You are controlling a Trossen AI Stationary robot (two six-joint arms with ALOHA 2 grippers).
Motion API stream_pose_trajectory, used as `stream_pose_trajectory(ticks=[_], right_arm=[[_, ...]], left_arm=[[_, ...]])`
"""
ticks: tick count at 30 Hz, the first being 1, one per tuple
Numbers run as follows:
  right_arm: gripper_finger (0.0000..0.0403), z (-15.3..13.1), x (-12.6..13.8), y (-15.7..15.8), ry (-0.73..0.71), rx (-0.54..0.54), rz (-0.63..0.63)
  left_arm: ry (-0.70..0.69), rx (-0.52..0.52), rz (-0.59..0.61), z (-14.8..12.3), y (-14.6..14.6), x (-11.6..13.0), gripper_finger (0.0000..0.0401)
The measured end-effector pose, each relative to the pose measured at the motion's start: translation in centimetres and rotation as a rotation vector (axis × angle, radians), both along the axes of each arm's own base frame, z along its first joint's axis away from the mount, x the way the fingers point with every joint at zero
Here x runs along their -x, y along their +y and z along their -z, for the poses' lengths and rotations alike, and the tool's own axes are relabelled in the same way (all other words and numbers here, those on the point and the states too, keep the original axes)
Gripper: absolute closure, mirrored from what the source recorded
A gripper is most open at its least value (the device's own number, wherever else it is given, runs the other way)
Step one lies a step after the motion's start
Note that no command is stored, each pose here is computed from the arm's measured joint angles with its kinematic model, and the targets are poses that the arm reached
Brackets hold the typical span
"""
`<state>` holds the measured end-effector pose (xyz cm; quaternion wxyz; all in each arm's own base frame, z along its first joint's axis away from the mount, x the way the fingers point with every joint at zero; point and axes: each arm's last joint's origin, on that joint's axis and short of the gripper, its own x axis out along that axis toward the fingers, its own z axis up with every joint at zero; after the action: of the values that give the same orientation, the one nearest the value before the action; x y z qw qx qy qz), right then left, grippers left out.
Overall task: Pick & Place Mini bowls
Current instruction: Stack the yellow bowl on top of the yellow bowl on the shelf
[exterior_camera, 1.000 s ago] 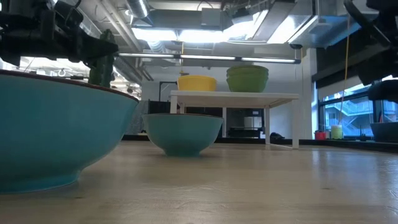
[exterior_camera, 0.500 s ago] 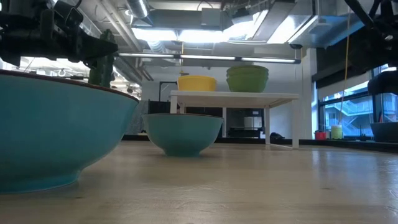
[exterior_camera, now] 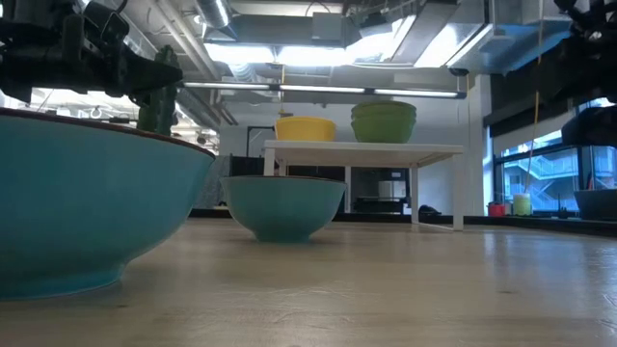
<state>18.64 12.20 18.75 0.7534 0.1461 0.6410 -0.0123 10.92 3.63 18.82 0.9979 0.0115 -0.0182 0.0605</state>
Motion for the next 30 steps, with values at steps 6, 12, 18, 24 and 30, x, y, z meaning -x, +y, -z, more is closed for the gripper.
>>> stream_pose_trajectory(ticks=[6,12,18,24,30], right_arm=[[0.0210,0.0,0.1,0.0,0.002,0.007,-0.018],[0.0210,-0.1,-0.2,0.1,-0.029,0.004,-0.032],[0.0210,-2.6,-1.5,0.8,-0.154,0.023,-0.079],[0.0210,-6.0,-1.6,0.8,-0.161,0.138,-0.111],[0.0210,-6.0,1.0,-0.2,0.103,0.245,0.000]], left_arm=[[0.000,-0.001,0.000,0.0,0.0,0.0,0.0399],[0.000,-0.002,0.000,0.0,0.0,0.0,0.0396],[-0.002,0.013,0.001,0.0,0.0,0.0,0.0396],[-0.002,0.023,0.002,0.0,0.0,0.0,0.0400],[0.012,0.029,0.001,0.2,0.0,0.0,0.0394]])
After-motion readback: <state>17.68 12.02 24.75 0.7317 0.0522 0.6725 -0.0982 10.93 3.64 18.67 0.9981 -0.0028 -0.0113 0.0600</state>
